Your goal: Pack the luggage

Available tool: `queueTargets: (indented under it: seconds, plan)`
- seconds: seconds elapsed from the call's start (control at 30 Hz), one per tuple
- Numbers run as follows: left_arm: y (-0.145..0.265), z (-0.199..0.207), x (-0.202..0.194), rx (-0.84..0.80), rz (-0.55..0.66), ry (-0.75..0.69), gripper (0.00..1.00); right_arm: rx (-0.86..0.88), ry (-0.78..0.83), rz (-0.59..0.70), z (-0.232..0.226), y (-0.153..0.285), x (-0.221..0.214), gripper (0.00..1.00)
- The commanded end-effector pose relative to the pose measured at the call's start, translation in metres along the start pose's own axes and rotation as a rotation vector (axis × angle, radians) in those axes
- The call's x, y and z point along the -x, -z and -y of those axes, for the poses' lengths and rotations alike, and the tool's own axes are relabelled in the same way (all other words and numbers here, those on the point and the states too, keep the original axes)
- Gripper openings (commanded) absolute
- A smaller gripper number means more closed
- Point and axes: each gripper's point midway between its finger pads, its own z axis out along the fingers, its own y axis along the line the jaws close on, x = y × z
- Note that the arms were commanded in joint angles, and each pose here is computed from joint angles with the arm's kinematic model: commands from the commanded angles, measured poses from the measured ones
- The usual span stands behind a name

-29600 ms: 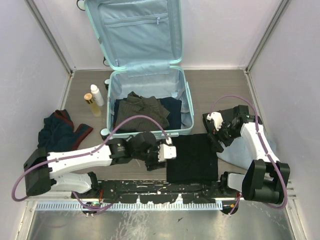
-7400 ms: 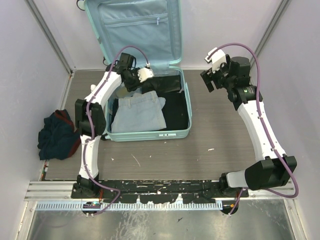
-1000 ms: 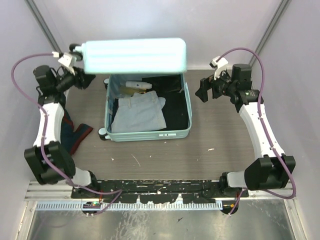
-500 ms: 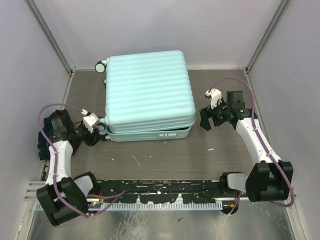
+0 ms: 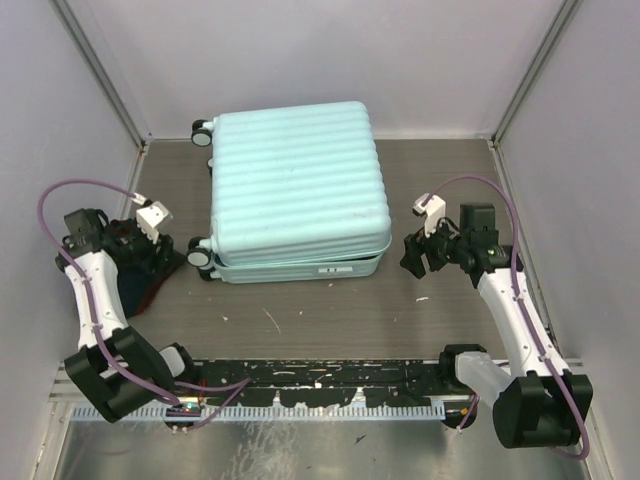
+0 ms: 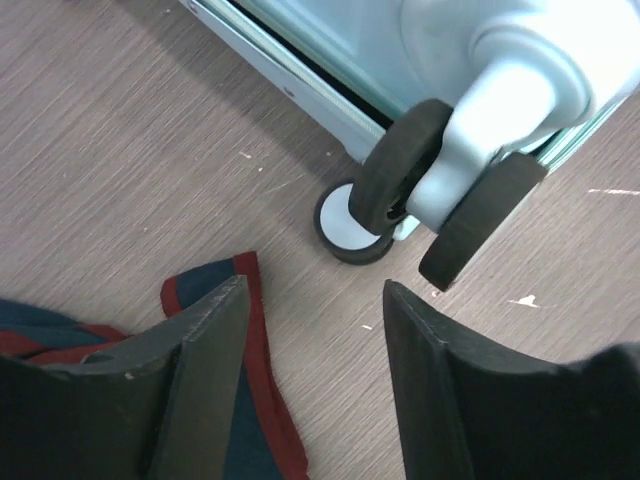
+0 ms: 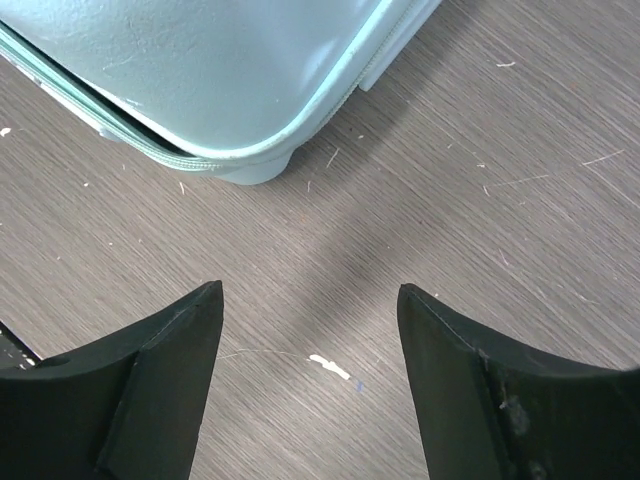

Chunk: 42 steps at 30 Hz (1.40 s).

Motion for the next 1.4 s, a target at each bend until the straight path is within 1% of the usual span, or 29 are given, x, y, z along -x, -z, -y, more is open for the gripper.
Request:
queueTargets:
  seconds: [0.0, 0.03, 0.1, 0.13, 0.17, 0.2, 0.23, 0.3, 0.4, 0.47, 0.53, 0.63, 0.67, 0.7, 0.73, 0.77, 0.83, 0.9, 1.0, 1.07, 1.13, 1.23, 1.33, 1.37]
  plan:
    - [0.01, 0.025, 0.022, -0.152, 0.054, -0.051, 0.62, 0.042, 0.02, 0.081, -0.001, 0.0, 0.029, 0.76]
    - [0.01, 0.033, 0.02, -0.192, 0.041, -0.081, 0.67, 0.061, 0.014, 0.086, -0.004, -0.001, 0.031, 0.76]
    - [0.006, 0.04, 0.015, -0.239, 0.002, -0.087, 0.84, 0.11, -0.001, 0.099, -0.012, -0.002, 0.033, 0.78]
    - [0.004, 0.041, 0.014, -0.257, -0.008, -0.093, 0.9, 0.13, -0.017, 0.106, -0.017, -0.003, 0.032, 0.8]
    - [0.003, 0.043, 0.015, -0.276, -0.01, -0.102, 0.94, 0.143, -0.032, 0.112, -0.02, -0.004, 0.032, 0.83]
    - [0.002, 0.046, 0.018, -0.299, -0.014, -0.115, 0.96, 0.149, -0.047, 0.117, -0.023, -0.005, 0.031, 0.87]
    - [0.002, 0.051, 0.02, -0.325, -0.024, -0.14, 0.97, 0.151, -0.055, 0.123, -0.025, -0.005, 0.029, 0.89]
    - [0.0, 0.06, 0.022, -0.367, -0.051, -0.188, 0.98, 0.157, -0.074, 0.136, -0.029, -0.006, 0.027, 0.9]
    - [-0.017, 0.059, 0.024, -0.367, -0.069, -0.229, 0.98, 0.156, -0.1, 0.157, -0.032, -0.006, 0.031, 0.92]
    - [-0.027, 0.059, 0.023, -0.363, -0.097, -0.27, 0.96, 0.144, -0.111, 0.164, -0.03, -0.007, 0.032, 0.93]
    - [-0.035, 0.06, 0.026, -0.366, -0.118, -0.323, 0.9, 0.128, -0.119, 0.166, -0.027, -0.009, 0.033, 0.93]
    - [-0.034, 0.062, 0.04, -0.373, -0.123, -0.366, 0.69, 0.129, -0.142, 0.165, -0.028, -0.006, 0.035, 0.93]
    - [-0.031, 0.06, 0.046, -0.363, -0.117, -0.369, 0.65, 0.133, -0.157, 0.168, -0.03, -0.005, 0.035, 0.93]
    - [-0.029, 0.057, 0.05, -0.348, -0.118, -0.371, 0.65, 0.137, -0.167, 0.187, -0.033, -0.002, 0.039, 0.93]
    - [-0.027, 0.054, 0.053, -0.332, -0.122, -0.38, 0.67, 0.138, -0.207, 0.206, -0.036, 0.001, 0.043, 0.93]
    - [-0.027, 0.05, 0.052, -0.316, -0.136, -0.392, 0.73, 0.139, -0.232, 0.224, -0.038, 0.003, 0.045, 0.93]
    - [-0.026, 0.047, 0.048, -0.307, -0.158, -0.418, 0.77, 0.133, -0.298, 0.252, -0.041, 0.007, 0.048, 0.93]
    - [-0.027, 0.046, 0.043, -0.319, -0.182, -0.415, 0.82, 0.13, -0.383, 0.261, -0.043, 0.009, 0.049, 0.93]
    - [-0.031, 0.053, 0.03, -0.398, -0.242, -0.377, 0.84, 0.158, -0.505, 0.274, -0.054, 0.013, 0.049, 0.9]
    - [-0.033, 0.057, 0.029, -0.431, -0.261, -0.354, 0.8, 0.178, -0.57, 0.298, -0.062, 0.016, 0.045, 0.86]
    - [-0.031, 0.061, 0.032, -0.458, -0.275, -0.339, 0.7, 0.19, -0.599, 0.305, -0.069, 0.018, 0.036, 0.81]
    - [-0.017, 0.058, 0.056, -0.45, -0.272, -0.339, 0.49, 0.22, -0.622, 0.307, -0.073, 0.014, 0.034, 0.76]
    - [0.001, 0.052, 0.071, -0.441, -0.3, -0.372, 0.23, 0.234, -0.682, 0.275, -0.073, 0.004, 0.025, 0.68]
    - [0.007, 0.049, 0.073, -0.44, -0.308, -0.379, 0.16, 0.243, -0.712, 0.261, -0.074, 0.0, 0.021, 0.66]
